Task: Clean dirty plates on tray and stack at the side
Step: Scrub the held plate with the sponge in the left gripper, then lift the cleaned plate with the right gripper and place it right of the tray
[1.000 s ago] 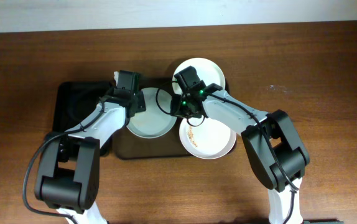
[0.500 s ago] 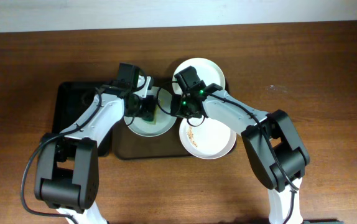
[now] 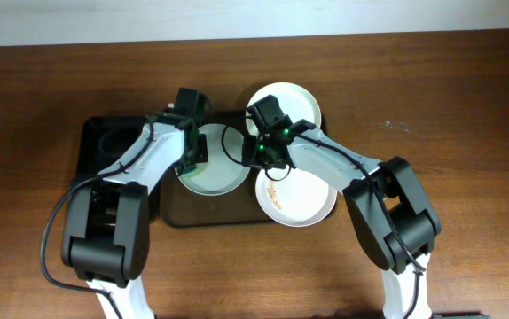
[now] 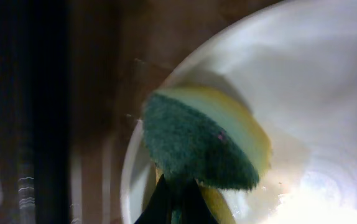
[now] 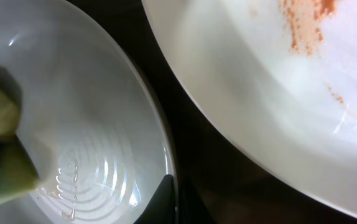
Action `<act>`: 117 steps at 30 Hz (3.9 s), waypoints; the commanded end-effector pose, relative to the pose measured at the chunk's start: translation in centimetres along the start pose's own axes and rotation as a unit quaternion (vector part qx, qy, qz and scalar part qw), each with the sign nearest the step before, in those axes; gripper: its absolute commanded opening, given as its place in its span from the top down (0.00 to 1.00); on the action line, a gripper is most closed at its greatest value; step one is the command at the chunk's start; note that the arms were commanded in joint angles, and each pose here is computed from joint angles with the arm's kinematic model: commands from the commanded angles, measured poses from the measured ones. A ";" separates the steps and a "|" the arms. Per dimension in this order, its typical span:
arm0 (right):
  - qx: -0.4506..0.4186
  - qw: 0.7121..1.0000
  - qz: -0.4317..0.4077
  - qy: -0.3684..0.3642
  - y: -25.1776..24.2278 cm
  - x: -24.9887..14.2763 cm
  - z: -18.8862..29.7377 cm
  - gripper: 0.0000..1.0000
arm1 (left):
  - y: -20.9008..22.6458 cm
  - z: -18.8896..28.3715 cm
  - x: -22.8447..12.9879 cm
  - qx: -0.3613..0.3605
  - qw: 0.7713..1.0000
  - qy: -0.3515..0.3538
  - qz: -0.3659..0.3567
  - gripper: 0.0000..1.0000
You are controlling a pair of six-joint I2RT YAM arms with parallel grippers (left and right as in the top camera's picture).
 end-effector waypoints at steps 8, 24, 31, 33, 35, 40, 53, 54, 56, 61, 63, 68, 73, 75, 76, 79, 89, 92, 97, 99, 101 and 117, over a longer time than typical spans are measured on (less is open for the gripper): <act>-0.008 1.000 -0.002 0.001 -0.4 0.0 -0.4 0.96 | -6.1 1.5 -1.3 -0.127 0.985 0.060 -0.097 0.99; -0.005 1.000 -0.002 0.000 -0.3 0.1 -0.4 0.96 | 2.2 -3.5 1.1 0.165 0.985 0.000 -0.048 0.99; -0.007 1.000 -0.002 0.002 -0.4 -0.1 -0.4 0.96 | -1.1 1.1 3.0 0.154 0.985 -0.011 -0.082 0.99; -0.009 1.000 0.000 0.001 -0.4 0.0 -0.4 0.96 | -2.1 4.7 5.1 0.116 0.990 -0.016 -0.072 0.99; -0.011 1.000 0.002 0.001 -0.5 0.0 -0.4 0.96 | -2.3 8.8 7.3 0.085 0.994 -0.032 -0.057 0.99; -0.012 1.000 0.008 0.003 -0.5 -0.1 -0.5 0.96 | -1.0 14.2 9.4 -0.013 1.000 -0.025 -0.011 0.99; 0.013 1.000 0.025 0.010 1.0 -0.9 -2.2 0.96 | 2.6 13.3 9.7 -0.053 0.998 0.018 0.030 0.99; 0.012 1.000 0.024 0.013 1.0 -1.0 -2.1 0.96 | 2.6 13.3 9.7 -0.065 0.997 0.022 0.034 0.99; 0.015 0.999 0.039 0.010 1.7 -0.4 -0.6 0.96 | 2.8 13.3 9.8 -0.095 0.994 0.031 0.041 0.99; -0.062 0.992 0.106 -0.025 2.8 2.6 6.5 0.96 | 3.8 13.2 10.0 -0.141 0.989 0.044 0.034 0.99; -0.130 0.981 0.136 -0.047 2.6 3.6 9.5 0.96 | 4.0 13.4 10.3 -0.184 0.981 0.048 0.046 0.99; -0.297 0.929 0.191 -0.110 2.6 3.7 13.3 0.96 | 4.8 13.4 11.0 -0.207 0.976 0.040 0.057 0.99; -0.457 0.826 0.243 -0.223 5.2 2.1 17.1 0.96 | 4.7 13.4 11.1 -0.208 0.976 0.036 0.050 0.99; -0.485 0.791 0.258 -0.270 7.0 1.5 18.4 0.96 | 4.7 13.4 11.2 -0.208 0.976 0.034 0.050 0.99; -0.488 0.784 0.266 -0.278 7.6 1.1 18.5 0.96 | 4.7 13.4 11.2 -0.208 0.976 0.034 0.050 0.99; -0.488 0.780 0.270 -0.284 8.1 0.4 18.6 0.96 | 4.8 13.3 11.2 -0.205 0.977 0.033 0.051 0.99; -0.489 0.791 0.206 -0.305 6.6 0.2 20.1 0.96 | 4.8 13.3 11.4 -0.204 0.977 0.029 0.052 0.99; -0.398 0.882 0.138 -0.213 3.9 0.4 20.9 0.96 | 4.2 13.1 11.2 -0.205 0.977 0.033 0.046 0.99; -0.260 0.956 -0.014 -0.134 -5.6 4.3 26.8 0.96 | 0.3 13.7 11.9 -0.222 0.975 0.005 0.024 0.99; -0.265 0.949 -0.116 -0.122 -13.5 5.8 28.6 0.96 | -1.3 14.1 12.1 -0.231 0.973 -0.009 0.014 0.99; -0.282 0.934 -0.187 -0.115 -19.3 5.8 29.3 0.96 | -1.9 14.2 12.1 -0.233 0.972 -0.012 0.008 0.99; -0.311 0.888 -0.326 -0.091 -36.9 -1.7 19.4 0.62 | -1.8 14.1 12.2 -0.223 0.975 -0.016 0.006 0.99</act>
Point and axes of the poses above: each gripper's point midway between its finger pads, its own z axis back along the fingers, its own y axis along the line the jaws close on, x = y × z, the point moved 3 cm from there along z, back along the fingers, and after that the axes turned 4 degrees about z, right-handed, at the moved point
